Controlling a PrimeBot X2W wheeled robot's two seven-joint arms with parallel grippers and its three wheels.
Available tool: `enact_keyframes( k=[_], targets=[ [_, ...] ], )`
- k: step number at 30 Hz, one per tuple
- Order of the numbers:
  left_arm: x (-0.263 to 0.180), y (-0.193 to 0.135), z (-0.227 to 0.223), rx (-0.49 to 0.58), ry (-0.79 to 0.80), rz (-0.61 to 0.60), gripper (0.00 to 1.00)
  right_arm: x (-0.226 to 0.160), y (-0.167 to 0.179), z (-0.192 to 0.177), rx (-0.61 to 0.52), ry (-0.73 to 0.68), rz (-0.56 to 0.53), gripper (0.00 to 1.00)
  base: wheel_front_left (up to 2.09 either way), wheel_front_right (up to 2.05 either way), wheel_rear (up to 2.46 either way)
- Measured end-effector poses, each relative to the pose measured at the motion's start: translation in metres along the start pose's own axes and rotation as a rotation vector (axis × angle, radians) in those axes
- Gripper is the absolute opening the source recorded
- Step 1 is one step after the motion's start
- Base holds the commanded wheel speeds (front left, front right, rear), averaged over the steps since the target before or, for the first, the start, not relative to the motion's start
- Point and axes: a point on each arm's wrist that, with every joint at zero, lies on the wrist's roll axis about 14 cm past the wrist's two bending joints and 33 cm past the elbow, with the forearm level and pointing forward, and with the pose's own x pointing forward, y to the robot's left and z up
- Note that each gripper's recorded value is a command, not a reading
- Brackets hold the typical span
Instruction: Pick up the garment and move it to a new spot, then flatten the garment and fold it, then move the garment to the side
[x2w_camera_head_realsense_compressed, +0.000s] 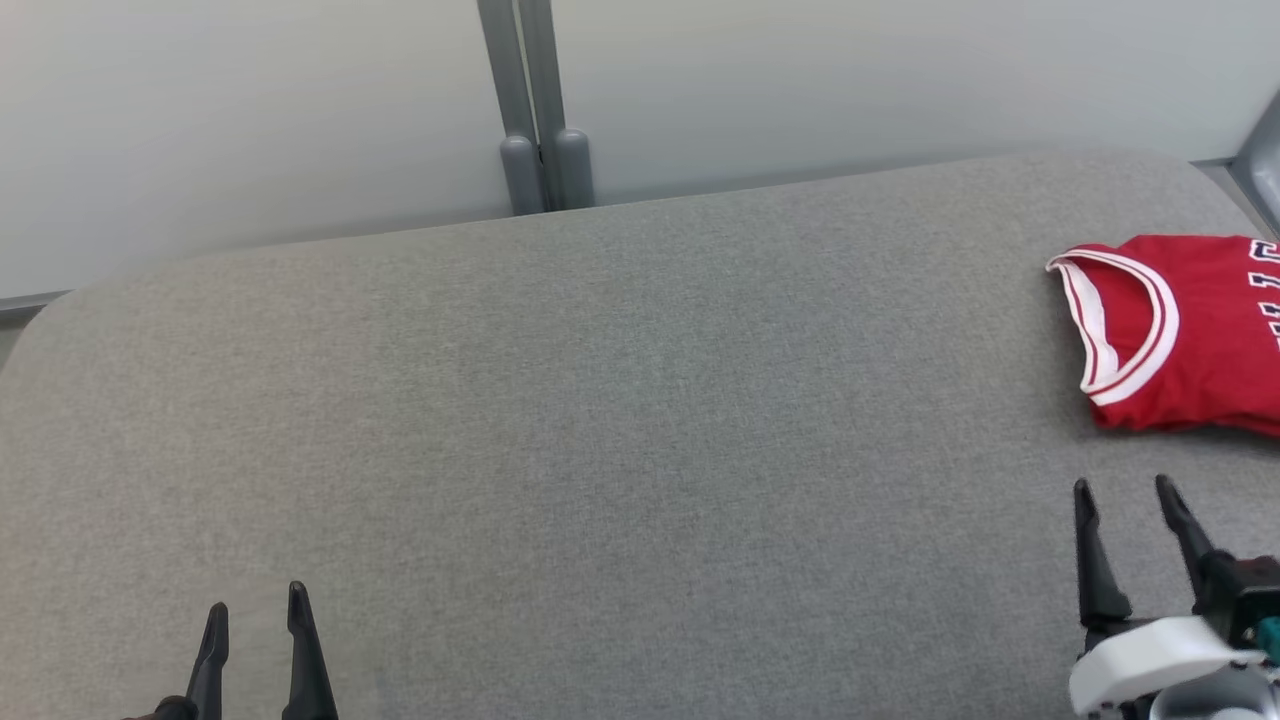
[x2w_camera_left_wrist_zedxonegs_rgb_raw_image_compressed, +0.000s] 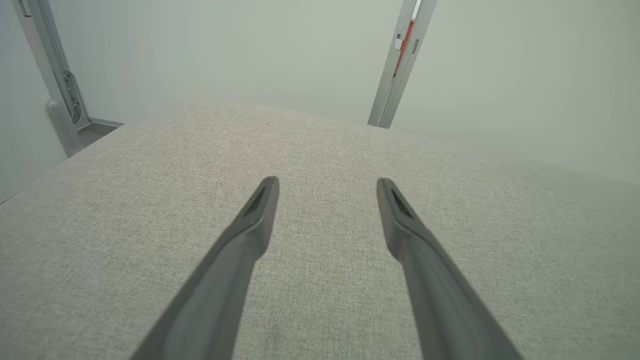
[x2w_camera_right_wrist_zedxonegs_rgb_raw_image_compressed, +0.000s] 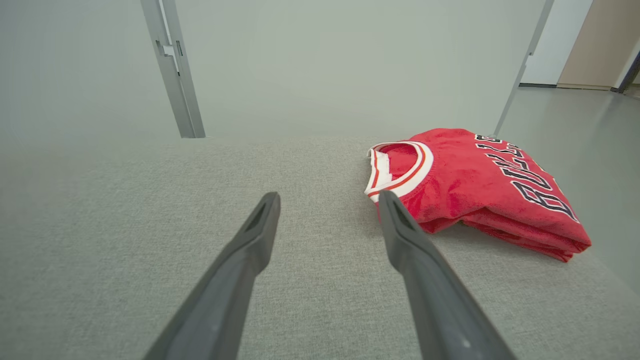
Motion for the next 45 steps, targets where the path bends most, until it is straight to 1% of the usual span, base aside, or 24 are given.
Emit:
enact_keyframes(
  k=[4, 6, 10, 14, 20, 21, 25, 27, 45],
  targets=[
    [-0.007, 0.012, 0.008, -0.01, -0.028, 0.031, 1.0, -0.011, 0.032, -0.009, -0.001, 0.024, 0.079, 1.0, 0.0, 0.0, 0.0],
    [-0.01, 0.016, 0.009, -0.016, -0.033, 0.041, 1.0, -0.011, 0.041, -0.007, -0.008, 0.016, 0.105, 1.0, 0.0, 0.0, 0.0],
    [-0.013, 0.019, 0.009, -0.031, -0.035, 0.048, 1.0, -0.011, 0.058, -0.004, 0.014, 0.005, 0.142, 1.0, 0.0, 0.0, 0.0],
    [-0.012, 0.013, 0.008, -0.046, -0.034, 0.021, 1.0, -0.008, 0.064, -0.002, 0.027, -0.002, 0.148, 1.0, 0.0, 0.0, 0.0],
    [-0.014, 0.005, 0.002, -0.06, -0.019, -0.014, 1.0, -0.007, 0.061, 0.002, 0.031, -0.016, 0.135, 1.0, 0.0, 0.0, 0.0],
    [-0.015, 0.002, -0.001, -0.067, -0.009, -0.023, 0.0, -0.007, 0.06, 0.003, 0.031, -0.018, 0.134, 0.0, 0.0, 0.0, 0.0],
    [-0.023, 0.006, -0.02, -0.073, 0.05, -0.005, 0.0, -0.015, 0.063, -0.017, 0.046, 0.045, 0.131, 0.0, 0.0, 0.0, 0.0],
    [-0.024, 0.008, -0.024, -0.095, 0.068, 0.005, 0.0, -0.016, 0.062, -0.022, 0.074, 0.069, 0.12, 0.0, 0.0, 0.0, 0.0],
    [-0.009, 0.014, -0.018, -0.374, 0.076, 0.061, 0.0, -0.006, 0.052, -0.021, 0.415, 0.099, 0.033, 0.0, 0.0, 0.0, 0.0]
  ],
)
